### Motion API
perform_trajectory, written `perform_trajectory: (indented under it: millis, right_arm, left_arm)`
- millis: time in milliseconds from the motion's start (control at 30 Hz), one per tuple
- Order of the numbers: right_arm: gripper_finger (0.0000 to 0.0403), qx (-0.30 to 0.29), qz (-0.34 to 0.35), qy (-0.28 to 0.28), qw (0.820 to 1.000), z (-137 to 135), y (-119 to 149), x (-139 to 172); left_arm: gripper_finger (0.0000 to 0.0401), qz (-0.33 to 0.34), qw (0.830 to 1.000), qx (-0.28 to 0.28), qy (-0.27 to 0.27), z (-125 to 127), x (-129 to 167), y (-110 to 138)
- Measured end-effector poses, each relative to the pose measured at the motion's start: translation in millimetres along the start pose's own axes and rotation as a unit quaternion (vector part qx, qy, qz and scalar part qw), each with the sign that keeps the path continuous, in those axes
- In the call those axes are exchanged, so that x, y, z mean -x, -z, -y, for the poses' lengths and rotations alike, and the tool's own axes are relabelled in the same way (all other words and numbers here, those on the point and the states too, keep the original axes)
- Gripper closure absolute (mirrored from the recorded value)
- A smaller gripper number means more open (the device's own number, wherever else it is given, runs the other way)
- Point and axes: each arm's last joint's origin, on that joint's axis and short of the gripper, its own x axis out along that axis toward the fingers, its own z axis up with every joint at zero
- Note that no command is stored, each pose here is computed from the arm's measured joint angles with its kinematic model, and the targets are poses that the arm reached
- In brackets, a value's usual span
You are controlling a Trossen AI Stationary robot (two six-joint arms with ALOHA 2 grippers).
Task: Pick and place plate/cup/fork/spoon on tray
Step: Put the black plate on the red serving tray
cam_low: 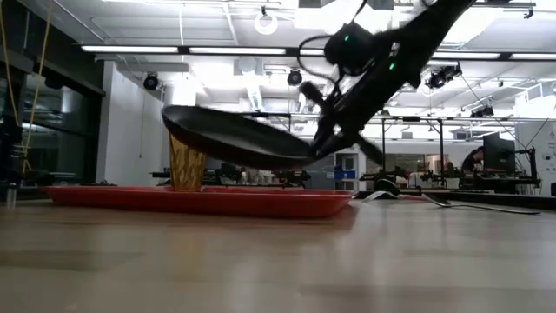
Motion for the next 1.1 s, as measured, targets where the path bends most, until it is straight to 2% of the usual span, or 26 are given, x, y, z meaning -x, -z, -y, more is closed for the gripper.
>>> perform_trajectory:
  millis: [100, 300, 500, 667, 900, 1100]
  right_arm:
    - [0.0403, -0.032, -0.001, 0.027, 0.999, 11, 4, -17]
    - [0.0403, -0.074, 0.003, 0.040, 0.996, 18, 9, -31]
    - [0.0391, -0.073, 0.026, 0.015, 0.997, 12, 7, -31]
    - [0.0375, -0.074, 0.037, 0.017, 0.996, 12, 6, -31]
    - [0.0321, -0.071, 0.044, 0.004, 0.996, 10, 4, -31]
    - [0.0257, -0.028, 0.017, -0.011, 0.999, 8, 5, -29]
  left_arm:
    - [0.0188, -0.004, 1.000, 0.001, -0.001, -1, -2, 2]
    - [0.0188, -0.004, 1.000, 0.002, -0.001, -1, -3, 2]
    - [0.0188, -0.004, 1.000, 0.002, -0.001, -1, -3, 2]
    - [0.0188, -0.004, 1.000, 0.002, -0.001, -1, -3, 2]
    - [0.0188, -0.004, 1.000, 0.002, -0.001, -1, -3, 2]
    - [0.0188, -0.004, 1.000, 0.002, -0.001, -1, -3, 2]
